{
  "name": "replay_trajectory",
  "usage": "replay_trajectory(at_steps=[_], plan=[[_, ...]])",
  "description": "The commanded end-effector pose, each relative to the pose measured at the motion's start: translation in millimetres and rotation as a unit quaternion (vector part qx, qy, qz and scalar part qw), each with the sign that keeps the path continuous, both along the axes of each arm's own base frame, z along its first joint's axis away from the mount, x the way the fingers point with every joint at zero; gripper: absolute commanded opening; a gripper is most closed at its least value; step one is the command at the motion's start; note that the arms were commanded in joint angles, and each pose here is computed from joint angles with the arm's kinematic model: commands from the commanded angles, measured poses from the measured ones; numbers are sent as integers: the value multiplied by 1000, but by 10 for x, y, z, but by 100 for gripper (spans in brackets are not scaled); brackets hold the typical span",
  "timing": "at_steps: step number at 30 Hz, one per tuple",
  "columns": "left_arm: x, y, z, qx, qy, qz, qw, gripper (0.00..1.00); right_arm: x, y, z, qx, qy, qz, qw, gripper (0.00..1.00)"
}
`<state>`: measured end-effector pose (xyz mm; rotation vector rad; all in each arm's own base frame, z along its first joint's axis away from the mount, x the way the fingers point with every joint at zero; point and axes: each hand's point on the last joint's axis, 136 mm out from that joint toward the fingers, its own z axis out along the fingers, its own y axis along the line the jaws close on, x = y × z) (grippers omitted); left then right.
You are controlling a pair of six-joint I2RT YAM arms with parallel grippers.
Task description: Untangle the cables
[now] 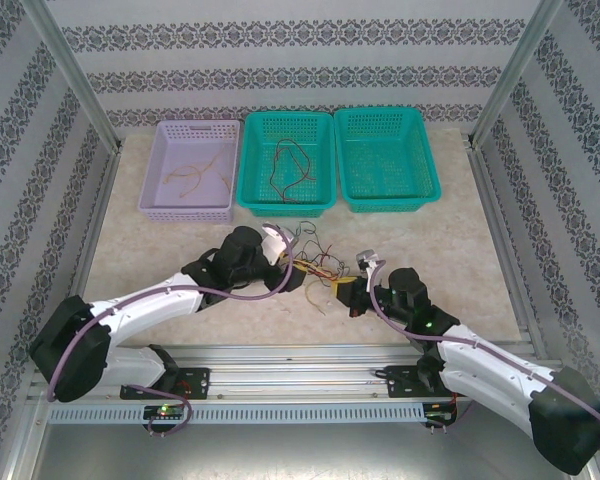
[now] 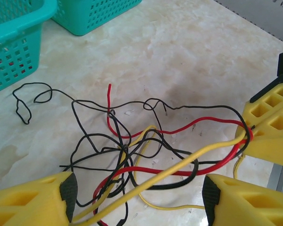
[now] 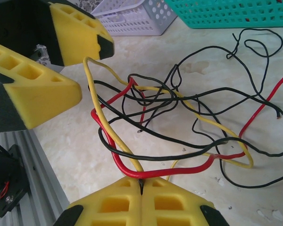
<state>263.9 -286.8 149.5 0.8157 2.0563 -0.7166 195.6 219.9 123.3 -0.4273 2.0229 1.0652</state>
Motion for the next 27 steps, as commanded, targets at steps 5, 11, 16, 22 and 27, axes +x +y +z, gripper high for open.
replay_trajectory(at_steps=[5,11,16,22,27], plan=[[52,-99,-25,6,-9,-10,1000,72,-75,169,157,19,-21,50,998,0],[94,-145,96,-13,-21,-8,1000,66,-80,208,114,9,-17,57,998,0],[97,-185,169,-21,-23,-15,999,44,-85,225,106,6,-17,60,998,0],[75,-212,74,-18,-8,-22,1000,27,-90,213,124,6,-22,58,998,0],[41,-231,38,-24,2,-29,999,16,-85,185,132,6,-25,50,998,0]])
